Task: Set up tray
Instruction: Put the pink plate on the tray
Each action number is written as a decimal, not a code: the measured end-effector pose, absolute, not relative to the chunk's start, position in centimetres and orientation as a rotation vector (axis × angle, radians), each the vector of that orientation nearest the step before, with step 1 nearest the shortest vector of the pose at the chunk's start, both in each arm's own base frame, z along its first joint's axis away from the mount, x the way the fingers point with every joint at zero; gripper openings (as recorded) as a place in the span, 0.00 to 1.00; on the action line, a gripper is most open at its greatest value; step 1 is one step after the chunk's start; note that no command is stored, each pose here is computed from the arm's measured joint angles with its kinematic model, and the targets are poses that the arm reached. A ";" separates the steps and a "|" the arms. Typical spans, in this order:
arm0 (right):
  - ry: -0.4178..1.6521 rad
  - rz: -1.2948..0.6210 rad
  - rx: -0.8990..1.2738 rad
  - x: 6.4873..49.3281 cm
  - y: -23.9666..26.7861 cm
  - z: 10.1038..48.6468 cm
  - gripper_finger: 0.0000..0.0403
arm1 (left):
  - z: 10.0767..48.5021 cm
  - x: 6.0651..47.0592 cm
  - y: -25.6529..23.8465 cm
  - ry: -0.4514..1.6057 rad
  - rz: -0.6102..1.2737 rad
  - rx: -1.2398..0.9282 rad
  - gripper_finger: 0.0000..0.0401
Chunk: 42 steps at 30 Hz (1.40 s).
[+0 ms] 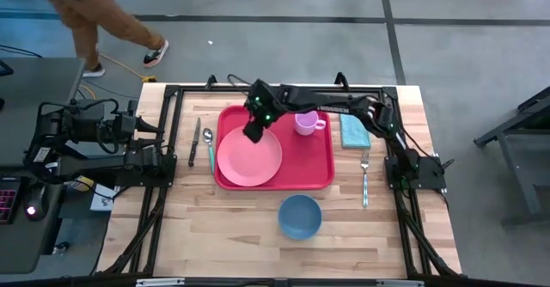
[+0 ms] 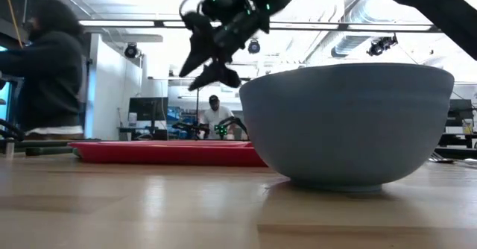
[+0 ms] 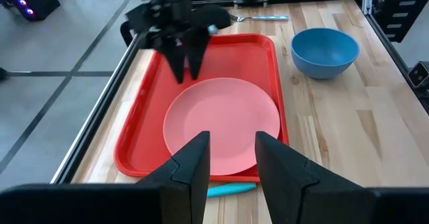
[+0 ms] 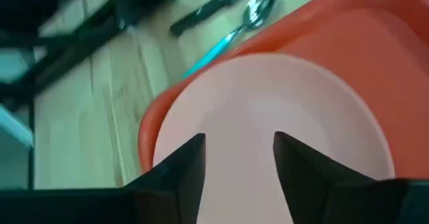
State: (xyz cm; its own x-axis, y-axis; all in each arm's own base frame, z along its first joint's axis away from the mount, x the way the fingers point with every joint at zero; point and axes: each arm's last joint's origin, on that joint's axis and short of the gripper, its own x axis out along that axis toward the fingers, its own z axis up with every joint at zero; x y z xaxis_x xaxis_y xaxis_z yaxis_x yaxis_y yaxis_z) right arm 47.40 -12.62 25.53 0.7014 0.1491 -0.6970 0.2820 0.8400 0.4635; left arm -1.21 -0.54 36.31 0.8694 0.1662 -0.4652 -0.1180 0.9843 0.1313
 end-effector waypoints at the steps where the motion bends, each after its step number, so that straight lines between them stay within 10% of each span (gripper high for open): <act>1: 0.824 -0.082 0.556 47.4 -11.9 25.9 0.37 | 36.3 -1.2 -0.5 0.495 0.148 0.100 0.38; 19: 1.446 -0.519 0.275 42.1 -9.8 25.7 0.34 | 36.3 -1.2 -0.5 0.495 0.149 0.100 0.38; 29: 1.275 -0.407 0.424 43.3 -11.6 25.9 0.33 | 36.3 -1.2 -0.5 0.495 0.149 0.100 0.38; 38: 1.069 -0.199 0.496 46.1 -8.4 26.7 0.03 | 36.3 -1.2 -0.5 0.495 0.149 0.100 0.38; 42: 1.132 -0.266 0.563 45.9 -6.0 26.5 0.05 | 36.3 -1.2 -0.5 0.495 0.149 0.100 0.38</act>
